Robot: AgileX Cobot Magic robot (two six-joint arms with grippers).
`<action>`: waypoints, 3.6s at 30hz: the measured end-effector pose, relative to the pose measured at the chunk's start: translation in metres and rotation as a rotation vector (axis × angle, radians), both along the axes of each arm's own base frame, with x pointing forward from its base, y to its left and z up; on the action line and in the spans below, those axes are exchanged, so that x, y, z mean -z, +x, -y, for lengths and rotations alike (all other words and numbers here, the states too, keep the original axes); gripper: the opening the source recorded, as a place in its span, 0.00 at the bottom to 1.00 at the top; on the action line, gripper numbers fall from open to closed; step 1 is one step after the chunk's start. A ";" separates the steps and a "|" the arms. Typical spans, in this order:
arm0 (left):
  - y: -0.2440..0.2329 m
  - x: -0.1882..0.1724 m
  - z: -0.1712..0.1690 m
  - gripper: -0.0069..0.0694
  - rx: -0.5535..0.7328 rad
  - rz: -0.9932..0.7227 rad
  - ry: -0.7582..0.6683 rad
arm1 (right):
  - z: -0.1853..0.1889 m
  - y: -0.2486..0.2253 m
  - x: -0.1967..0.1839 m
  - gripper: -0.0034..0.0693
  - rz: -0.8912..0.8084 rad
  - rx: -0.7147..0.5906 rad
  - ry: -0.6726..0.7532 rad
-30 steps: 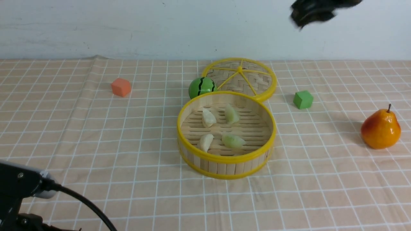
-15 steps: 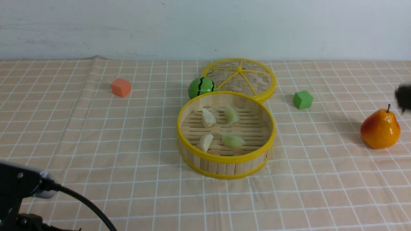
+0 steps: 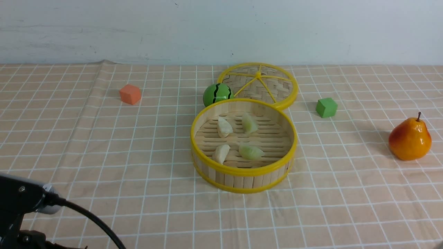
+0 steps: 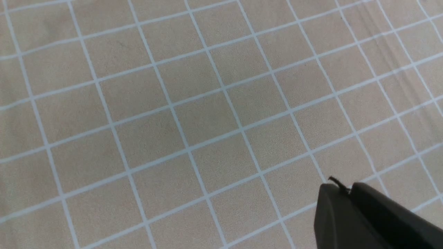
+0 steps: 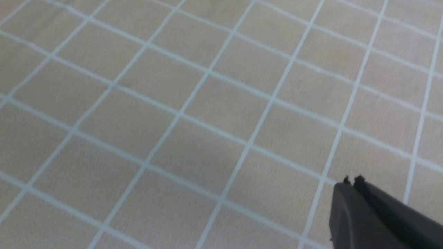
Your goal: Put the dumplings into the steamer on the table with the brown tablecloth.
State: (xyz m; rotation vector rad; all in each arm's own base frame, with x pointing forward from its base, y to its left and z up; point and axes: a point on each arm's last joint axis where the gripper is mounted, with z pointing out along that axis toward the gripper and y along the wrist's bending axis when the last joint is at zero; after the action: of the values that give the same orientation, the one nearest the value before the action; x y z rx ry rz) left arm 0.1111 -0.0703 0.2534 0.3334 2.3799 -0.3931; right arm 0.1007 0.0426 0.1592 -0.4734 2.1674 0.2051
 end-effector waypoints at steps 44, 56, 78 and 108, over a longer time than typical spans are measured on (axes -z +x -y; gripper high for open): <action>-0.001 0.001 0.000 0.19 0.000 -0.005 0.002 | 0.043 -0.049 -0.014 0.10 0.333 0.375 0.015; -0.047 0.063 -0.037 0.19 -0.002 0.317 -0.078 | 0.042 -0.049 -0.014 0.12 0.331 0.373 0.014; -0.060 0.086 -0.063 0.07 -0.345 0.449 -0.101 | 0.042 -0.049 -0.014 0.17 0.331 0.371 0.014; -0.059 0.085 -0.068 0.07 -0.488 0.467 -0.120 | 0.042 -0.049 -0.014 0.21 0.330 0.370 0.011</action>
State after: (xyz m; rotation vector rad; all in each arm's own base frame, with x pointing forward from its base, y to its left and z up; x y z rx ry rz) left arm 0.0523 -0.0020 0.1688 -0.1964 1.8849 -0.1971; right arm 0.0518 0.0002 0.1733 -0.0842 1.8853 -0.0629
